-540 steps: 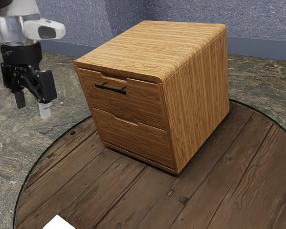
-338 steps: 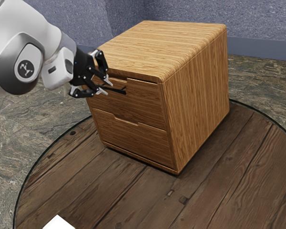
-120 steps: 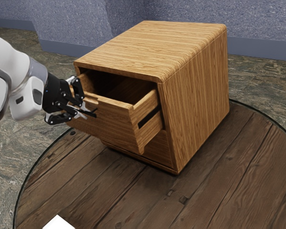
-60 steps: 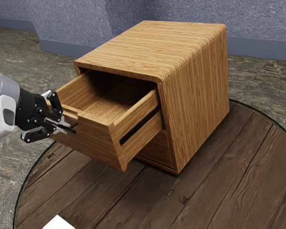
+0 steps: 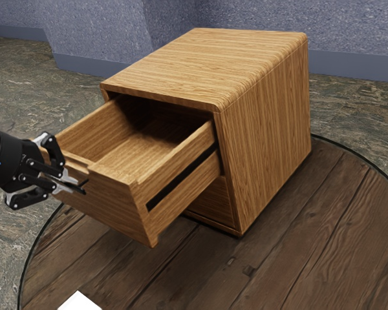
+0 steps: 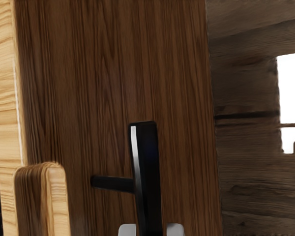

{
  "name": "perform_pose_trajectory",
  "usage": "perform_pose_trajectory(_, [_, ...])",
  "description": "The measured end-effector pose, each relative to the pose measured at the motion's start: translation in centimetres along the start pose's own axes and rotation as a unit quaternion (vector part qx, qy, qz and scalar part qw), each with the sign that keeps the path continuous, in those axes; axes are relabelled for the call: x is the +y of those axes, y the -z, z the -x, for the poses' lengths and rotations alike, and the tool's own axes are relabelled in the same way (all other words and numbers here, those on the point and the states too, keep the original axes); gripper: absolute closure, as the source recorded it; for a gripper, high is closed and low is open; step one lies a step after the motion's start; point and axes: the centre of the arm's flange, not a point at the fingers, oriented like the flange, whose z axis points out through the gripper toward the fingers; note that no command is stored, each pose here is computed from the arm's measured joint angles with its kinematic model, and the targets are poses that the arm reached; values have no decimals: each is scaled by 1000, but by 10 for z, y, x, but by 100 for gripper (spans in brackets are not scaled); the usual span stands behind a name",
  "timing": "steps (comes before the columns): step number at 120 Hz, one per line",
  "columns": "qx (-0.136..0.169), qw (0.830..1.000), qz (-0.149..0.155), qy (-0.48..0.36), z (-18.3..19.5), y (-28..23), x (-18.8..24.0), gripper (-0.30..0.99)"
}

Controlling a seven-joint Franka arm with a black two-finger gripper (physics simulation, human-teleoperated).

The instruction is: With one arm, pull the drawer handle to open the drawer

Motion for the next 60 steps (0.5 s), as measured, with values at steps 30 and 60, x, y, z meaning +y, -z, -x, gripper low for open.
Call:
perform_pose_trajectory(30, [-6, 1000, 11, 5, 7, 0, 4, 69])
perform_pose_trajectory(60, [-3, 1000, 15, 18, 16, 14, 4, 61])
